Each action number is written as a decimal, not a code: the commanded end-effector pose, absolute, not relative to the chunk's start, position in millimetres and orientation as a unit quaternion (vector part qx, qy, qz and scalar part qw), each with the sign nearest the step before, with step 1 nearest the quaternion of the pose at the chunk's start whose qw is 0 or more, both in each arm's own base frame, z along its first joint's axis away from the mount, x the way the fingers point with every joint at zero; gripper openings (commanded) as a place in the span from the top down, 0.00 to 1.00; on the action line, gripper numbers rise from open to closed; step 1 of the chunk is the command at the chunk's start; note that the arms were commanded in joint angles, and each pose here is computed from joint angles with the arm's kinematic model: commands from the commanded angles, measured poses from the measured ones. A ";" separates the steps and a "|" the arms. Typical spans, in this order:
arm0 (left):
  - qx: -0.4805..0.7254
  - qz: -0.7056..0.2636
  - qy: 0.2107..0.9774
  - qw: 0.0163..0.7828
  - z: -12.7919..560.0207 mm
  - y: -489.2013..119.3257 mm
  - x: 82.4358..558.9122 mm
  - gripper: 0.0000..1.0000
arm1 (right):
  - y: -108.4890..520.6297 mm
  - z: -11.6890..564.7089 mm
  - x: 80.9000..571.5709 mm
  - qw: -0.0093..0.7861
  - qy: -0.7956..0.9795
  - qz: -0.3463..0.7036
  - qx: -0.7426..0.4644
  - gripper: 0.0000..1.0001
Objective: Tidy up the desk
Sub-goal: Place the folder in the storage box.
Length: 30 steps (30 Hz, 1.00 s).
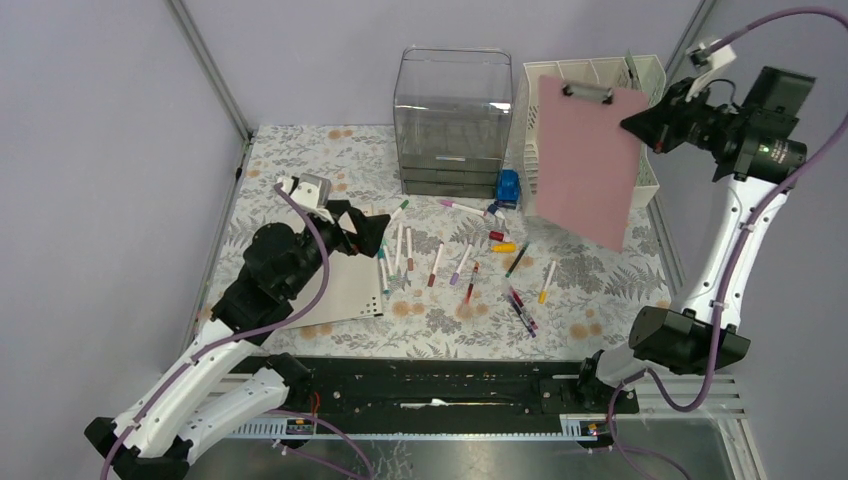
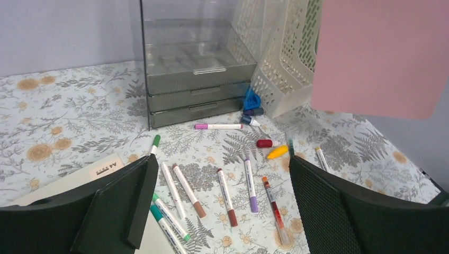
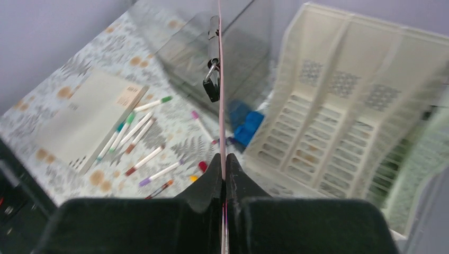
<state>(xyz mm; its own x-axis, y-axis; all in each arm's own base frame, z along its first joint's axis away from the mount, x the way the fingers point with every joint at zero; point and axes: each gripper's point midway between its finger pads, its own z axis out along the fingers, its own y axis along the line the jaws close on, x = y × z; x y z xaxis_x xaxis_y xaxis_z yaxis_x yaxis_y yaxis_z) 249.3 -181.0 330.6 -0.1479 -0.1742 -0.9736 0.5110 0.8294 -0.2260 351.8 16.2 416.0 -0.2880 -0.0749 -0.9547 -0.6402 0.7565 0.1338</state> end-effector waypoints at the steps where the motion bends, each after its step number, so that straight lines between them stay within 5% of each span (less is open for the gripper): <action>1: 0.068 -0.267 0.673 0.686 358.4 -163.5 251.0 0.01 | -19.2 479.6 360.0 0.646 0.712 0.196 -0.194 1.00; 13: 0.035 -0.246 0.678 0.692 344.7 -146.9 250.6 0.01 | -100.0 506.7 398.4 0.747 0.658 0.016 -0.094 1.00; 30: 0.010 -0.250 0.689 0.681 329.8 -145.1 253.3 0.01 | -131.0 479.5 440.7 0.787 0.614 0.008 -0.061 1.00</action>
<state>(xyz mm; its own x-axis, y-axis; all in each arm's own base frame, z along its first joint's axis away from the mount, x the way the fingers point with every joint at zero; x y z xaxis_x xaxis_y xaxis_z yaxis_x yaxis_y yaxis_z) 250.6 -149.2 315.5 -0.1160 -0.2698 -0.9559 0.3678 0.8823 -0.2937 433.5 -126.1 457.6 0.1138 -0.0426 -0.9926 -0.1032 0.9932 -0.0544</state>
